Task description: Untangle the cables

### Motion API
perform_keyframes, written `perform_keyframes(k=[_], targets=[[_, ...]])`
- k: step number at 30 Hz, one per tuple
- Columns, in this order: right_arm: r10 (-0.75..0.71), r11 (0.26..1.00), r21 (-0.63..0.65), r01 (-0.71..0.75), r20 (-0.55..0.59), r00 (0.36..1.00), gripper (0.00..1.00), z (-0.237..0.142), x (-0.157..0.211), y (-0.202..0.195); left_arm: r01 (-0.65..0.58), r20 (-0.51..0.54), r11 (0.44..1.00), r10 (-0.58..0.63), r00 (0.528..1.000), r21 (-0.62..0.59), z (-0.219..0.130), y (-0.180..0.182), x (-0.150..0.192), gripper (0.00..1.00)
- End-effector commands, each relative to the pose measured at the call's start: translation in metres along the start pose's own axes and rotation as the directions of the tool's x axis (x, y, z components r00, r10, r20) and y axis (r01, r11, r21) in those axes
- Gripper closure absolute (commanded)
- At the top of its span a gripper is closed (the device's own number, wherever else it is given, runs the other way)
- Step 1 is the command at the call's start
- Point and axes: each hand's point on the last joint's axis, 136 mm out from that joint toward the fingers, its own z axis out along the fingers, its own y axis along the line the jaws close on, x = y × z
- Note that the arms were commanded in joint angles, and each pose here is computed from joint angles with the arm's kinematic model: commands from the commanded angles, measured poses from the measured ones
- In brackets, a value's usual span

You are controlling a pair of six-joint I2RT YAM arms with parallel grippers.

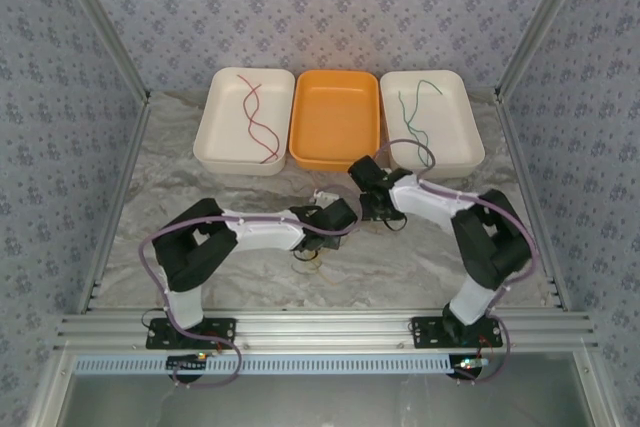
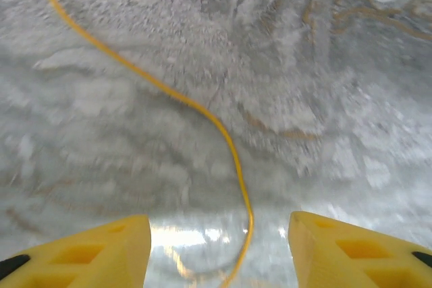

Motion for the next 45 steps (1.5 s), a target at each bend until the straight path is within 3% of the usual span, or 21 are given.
perform_keyframes(k=[1, 4, 8, 17, 21, 23, 25, 26, 34, 45], targets=[[-0.036, 0.996, -0.071, 0.046, 0.145, 0.989, 0.39, -0.031, -0.014, 0.008, 0.017, 0.011, 0.999, -0.018, 1.0, 0.031, -0.006, -0.001, 0.001, 0.65], [-0.194, 0.956, -0.195, 0.22, 0.146, 0.97, 0.39, -0.03, -0.001, 0.028, 0.016, 0.019, 1.0, -0.016, 1.0, 0.015, -0.008, 0.004, 0.0, 0.77], [-0.346, 0.894, -0.27, 0.357, 0.086, 0.934, 0.42, -0.017, 0.024, 0.043, 0.03, 0.016, 1.0, -0.03, 0.999, 0.0, -0.007, 0.014, 0.002, 0.84], [-0.449, 0.875, -0.19, 0.446, 0.028, 0.893, 0.44, 0.016, 0.021, 0.042, 0.038, 0.034, 0.999, -0.039, 0.999, 0.018, -0.016, 0.022, 0.0, 0.88], [-0.47, 0.868, -0.184, 0.46, -0.008, 0.883, 0.6, 0.026, 0.025, 0.045, 0.04, 0.042, 0.999, -0.04, 0.998, 0.008, -0.021, 0.027, -0.002, 0.88], [-0.466, 0.872, -0.181, 0.456, -0.019, 0.884, 0.74, 0.031, 0.028, 0.044, 0.044, 0.051, 0.999, -0.043, 0.998, -0.012, -0.024, 0.034, -0.004, 0.88], [-0.461, 0.877, -0.16, 0.454, -0.008, 0.888, 0.94, 0.031, 0.027, 0.041, 0.058, 0.061, 0.997, -0.055, 0.997, -0.043, -0.028, 0.045, -0.007, 0.89], [-0.455, 0.881, -0.14, 0.452, 0.007, 0.89, 1.0, 0.028, 0.025, 0.039, 0.07, 0.064, 0.996, -0.066, 0.996, -0.06, -0.03, 0.052, -0.008, 0.9], [-0.351, 0.935, 0.004, 0.355, 0.155, 0.923, 1.0, -0.032, -0.009, -0.003, 0.221, 0.116, 0.964, -0.204, 0.972, -0.15, -0.054, 0.131, -0.014, 0.95], [-0.177, 0.981, -0.009, 0.195, 0.386, 0.905, 1.0, -0.147, -0.063, -0.043, 0.446, 0.186, 0.887, -0.42, 0.888, -0.123, -0.083, 0.21, -0.017, 0.95]])
